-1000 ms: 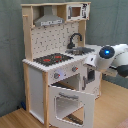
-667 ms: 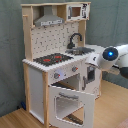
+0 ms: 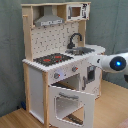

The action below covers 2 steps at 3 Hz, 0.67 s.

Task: Play with the kitchen

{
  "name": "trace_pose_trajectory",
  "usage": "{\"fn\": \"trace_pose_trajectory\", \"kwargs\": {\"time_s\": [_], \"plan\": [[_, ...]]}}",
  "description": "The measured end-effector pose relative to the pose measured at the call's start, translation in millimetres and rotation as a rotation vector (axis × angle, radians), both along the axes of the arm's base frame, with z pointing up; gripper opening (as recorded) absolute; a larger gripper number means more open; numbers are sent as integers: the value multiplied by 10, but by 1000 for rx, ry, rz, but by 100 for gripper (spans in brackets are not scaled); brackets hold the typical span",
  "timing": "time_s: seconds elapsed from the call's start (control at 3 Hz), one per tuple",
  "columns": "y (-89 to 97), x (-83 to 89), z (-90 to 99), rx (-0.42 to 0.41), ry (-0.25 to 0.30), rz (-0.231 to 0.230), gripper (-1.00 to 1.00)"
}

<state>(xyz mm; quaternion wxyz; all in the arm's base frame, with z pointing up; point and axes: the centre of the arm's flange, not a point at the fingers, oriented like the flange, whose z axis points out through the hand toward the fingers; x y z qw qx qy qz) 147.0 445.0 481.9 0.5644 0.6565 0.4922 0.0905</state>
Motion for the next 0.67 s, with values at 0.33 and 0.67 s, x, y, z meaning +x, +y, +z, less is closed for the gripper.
{"fn": "trace_pose_trajectory", "kwargs": {"time_s": [0.33,0.67], "plan": [[108,-155,-46,-122,-76,68,100],[249,-347,-154,-246,-149,144,100]]}}
